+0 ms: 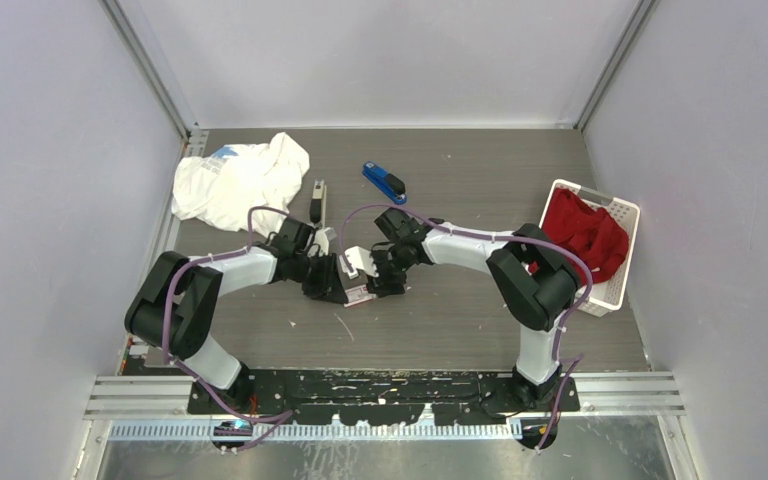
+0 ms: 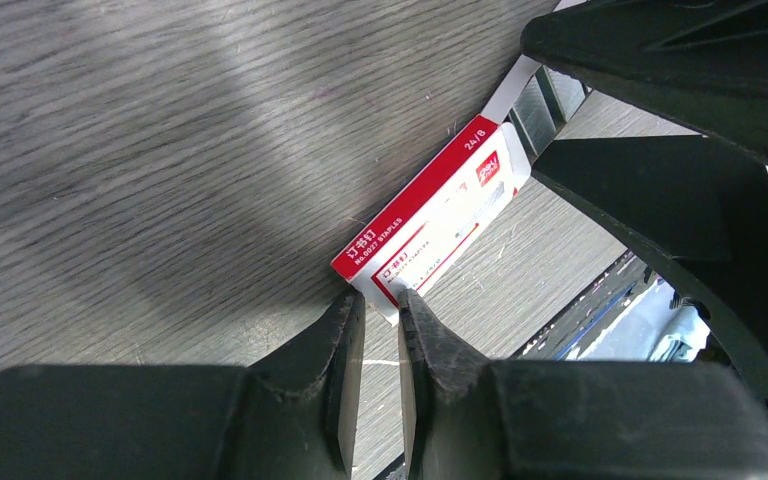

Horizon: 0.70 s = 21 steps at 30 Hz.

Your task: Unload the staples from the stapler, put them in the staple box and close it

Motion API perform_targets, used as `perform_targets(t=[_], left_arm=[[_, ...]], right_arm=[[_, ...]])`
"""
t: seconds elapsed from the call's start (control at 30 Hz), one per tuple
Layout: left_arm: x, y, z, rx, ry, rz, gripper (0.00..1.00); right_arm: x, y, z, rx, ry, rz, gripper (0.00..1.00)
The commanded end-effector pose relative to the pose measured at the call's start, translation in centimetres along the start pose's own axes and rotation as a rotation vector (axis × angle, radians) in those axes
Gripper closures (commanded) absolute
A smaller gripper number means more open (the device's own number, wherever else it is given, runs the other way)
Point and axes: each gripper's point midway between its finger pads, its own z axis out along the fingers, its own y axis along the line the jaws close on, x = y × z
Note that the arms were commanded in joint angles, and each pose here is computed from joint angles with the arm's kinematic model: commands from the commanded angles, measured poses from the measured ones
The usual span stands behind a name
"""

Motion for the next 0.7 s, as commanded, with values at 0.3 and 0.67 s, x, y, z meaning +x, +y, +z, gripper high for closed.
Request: perform_targets(t=[0.3,0.67], left_arm=[[2.4,2.4,0.8,-0.098,0.080,-0.013,0.78],[2.5,2.6,0.7,-0.105,0.080,-0.013,0.78]], right_arm=[[1.3,1.3,2.1,-0.074,0.043,0.018,0.37],[1.4,2.2,2.0,-0.115,0.040,0.003,0.33]])
